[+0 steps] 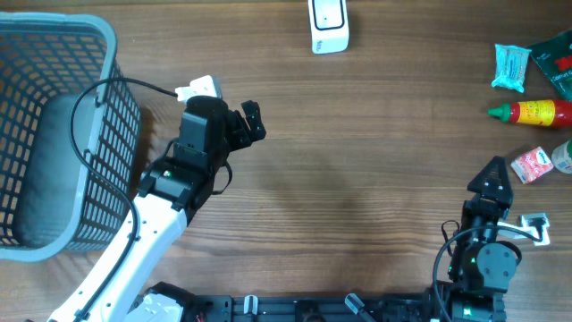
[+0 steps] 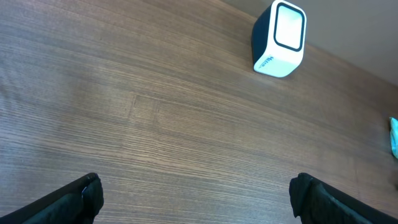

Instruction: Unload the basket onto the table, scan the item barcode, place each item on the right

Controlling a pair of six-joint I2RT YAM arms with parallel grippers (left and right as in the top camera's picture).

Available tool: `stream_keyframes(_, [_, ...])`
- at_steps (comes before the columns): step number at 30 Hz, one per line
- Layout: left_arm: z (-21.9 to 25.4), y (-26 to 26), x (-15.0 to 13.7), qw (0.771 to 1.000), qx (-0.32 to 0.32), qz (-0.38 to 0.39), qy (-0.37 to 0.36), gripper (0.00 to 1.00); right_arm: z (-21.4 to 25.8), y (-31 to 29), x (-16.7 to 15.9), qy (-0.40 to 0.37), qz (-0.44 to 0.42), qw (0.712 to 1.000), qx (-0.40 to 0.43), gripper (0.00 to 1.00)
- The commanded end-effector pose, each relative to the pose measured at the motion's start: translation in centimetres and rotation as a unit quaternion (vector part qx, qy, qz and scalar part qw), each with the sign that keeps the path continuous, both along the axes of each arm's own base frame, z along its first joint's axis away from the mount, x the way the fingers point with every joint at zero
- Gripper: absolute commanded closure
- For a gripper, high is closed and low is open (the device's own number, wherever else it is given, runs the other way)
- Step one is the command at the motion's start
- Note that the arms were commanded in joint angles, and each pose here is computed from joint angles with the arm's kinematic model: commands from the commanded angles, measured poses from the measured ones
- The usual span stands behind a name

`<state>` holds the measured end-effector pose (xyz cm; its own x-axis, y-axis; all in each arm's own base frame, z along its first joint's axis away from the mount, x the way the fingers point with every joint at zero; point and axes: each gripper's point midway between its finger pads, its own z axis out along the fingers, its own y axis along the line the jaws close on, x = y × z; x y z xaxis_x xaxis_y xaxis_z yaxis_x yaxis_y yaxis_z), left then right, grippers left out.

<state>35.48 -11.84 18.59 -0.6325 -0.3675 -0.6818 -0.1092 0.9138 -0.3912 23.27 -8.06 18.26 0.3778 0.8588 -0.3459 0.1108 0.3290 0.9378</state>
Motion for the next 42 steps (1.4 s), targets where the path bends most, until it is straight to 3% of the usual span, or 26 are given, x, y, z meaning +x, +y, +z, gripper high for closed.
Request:
stream_keyframes(1, [0.2,0.3,0.3,1.0,0.01,0.001,-0.006,0.0,0.1,0.0,-0.1,0.009,-0.002,1.0,-0.029,0.0])
stream_keyframes(6, [0.2,0.3,0.3,1.0,0.01,0.001,-0.006,0.0,-0.2,1.5,0.4,0.079,0.034,0.976,-0.201,0.0])
stream_keyframes(11, [0.2,0.3,0.3,1.0,0.01,0.001,-0.006,0.0,-0.5,4.1,1.1,0.127,0.097,0.902,-0.401,0.0])
stream_keyframes(14, [0.2,0.3,0.3,1.0,0.01,0.001,-0.006,0.0,-0.7,5.1,1.2,0.131,0.119,0.876,-0.449,0.0])
stream_keyframes(42, [0.2,0.3,0.3,1.0,0.01,0.001,-0.006,0.0,-0.7,5.5,1.3,0.126,0.129,0.873,-0.453,0.0])
